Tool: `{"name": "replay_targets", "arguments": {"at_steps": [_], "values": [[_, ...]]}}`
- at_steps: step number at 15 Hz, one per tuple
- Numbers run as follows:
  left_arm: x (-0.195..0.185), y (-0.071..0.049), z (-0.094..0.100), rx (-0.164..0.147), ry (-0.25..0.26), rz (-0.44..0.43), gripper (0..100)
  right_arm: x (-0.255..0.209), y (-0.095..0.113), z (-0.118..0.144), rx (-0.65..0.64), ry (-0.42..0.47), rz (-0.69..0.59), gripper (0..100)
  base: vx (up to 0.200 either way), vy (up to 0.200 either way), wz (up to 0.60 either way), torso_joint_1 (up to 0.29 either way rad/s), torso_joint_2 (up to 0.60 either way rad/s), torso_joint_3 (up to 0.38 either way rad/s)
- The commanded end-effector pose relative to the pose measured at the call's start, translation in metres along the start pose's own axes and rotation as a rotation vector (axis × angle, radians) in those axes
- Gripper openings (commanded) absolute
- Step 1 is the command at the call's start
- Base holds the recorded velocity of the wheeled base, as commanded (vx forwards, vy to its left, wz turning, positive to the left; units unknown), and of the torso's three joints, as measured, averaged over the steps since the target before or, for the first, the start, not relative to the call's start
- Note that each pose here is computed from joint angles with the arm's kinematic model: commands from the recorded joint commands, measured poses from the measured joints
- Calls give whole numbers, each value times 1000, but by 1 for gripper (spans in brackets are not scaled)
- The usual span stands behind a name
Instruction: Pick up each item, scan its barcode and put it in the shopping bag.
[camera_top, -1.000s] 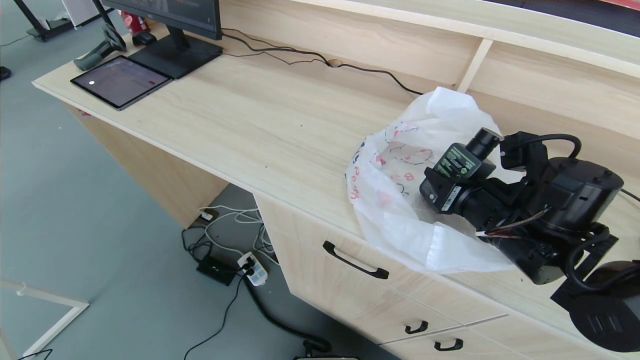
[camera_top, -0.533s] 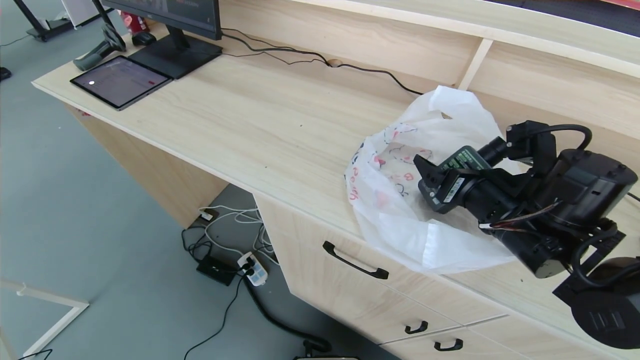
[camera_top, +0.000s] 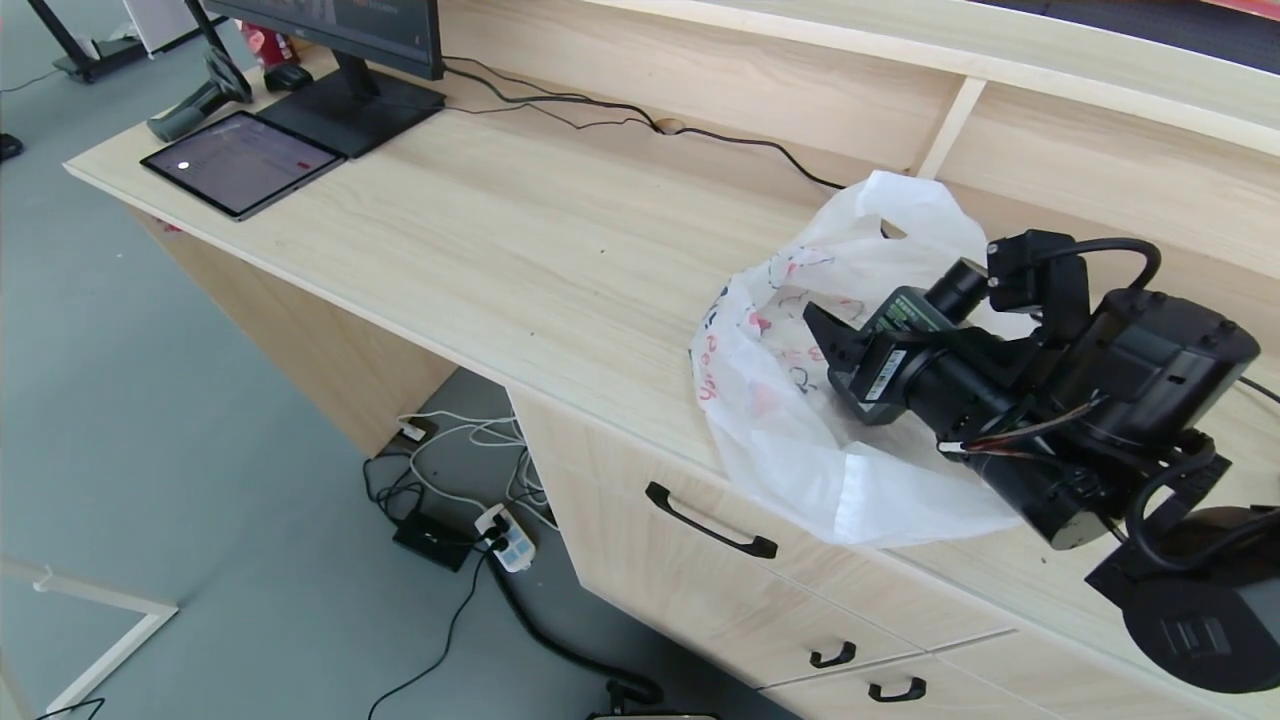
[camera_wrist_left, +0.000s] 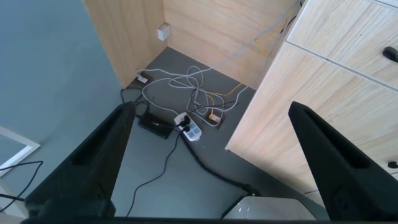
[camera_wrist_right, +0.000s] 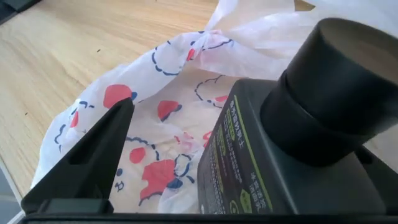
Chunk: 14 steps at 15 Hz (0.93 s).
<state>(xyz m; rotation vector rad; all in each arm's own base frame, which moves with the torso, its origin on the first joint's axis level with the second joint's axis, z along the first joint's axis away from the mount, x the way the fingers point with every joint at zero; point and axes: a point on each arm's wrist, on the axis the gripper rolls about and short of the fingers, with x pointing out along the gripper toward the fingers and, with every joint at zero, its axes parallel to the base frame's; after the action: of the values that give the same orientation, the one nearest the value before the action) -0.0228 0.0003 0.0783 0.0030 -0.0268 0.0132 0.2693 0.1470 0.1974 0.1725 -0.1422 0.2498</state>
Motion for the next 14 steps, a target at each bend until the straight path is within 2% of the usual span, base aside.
{"name": "replay_targets", "arguments": {"at_steps": [1,3,5,8,14], "values": [[0,0,0,0,-1,1,100,10,3,-9,1,14,6,100,0,0,0,0,0,0],[0,0,0,0,-2,1,100,28,8,-9,29,-21,3,100,0,0,0,0,0,0],[0,0,0,-2,-2,2,100,31,3,-9,26,-30,-13,100,0,0,0,0,0,0],[0,0,0,-2,-2,1,100,33,-20,-1,-32,-65,-75,100,0,0,0,0,0,0],[0,0,0,-2,-2,1,100,28,-23,16,-128,-154,-64,100,0,0,0,0,0,0]]}}
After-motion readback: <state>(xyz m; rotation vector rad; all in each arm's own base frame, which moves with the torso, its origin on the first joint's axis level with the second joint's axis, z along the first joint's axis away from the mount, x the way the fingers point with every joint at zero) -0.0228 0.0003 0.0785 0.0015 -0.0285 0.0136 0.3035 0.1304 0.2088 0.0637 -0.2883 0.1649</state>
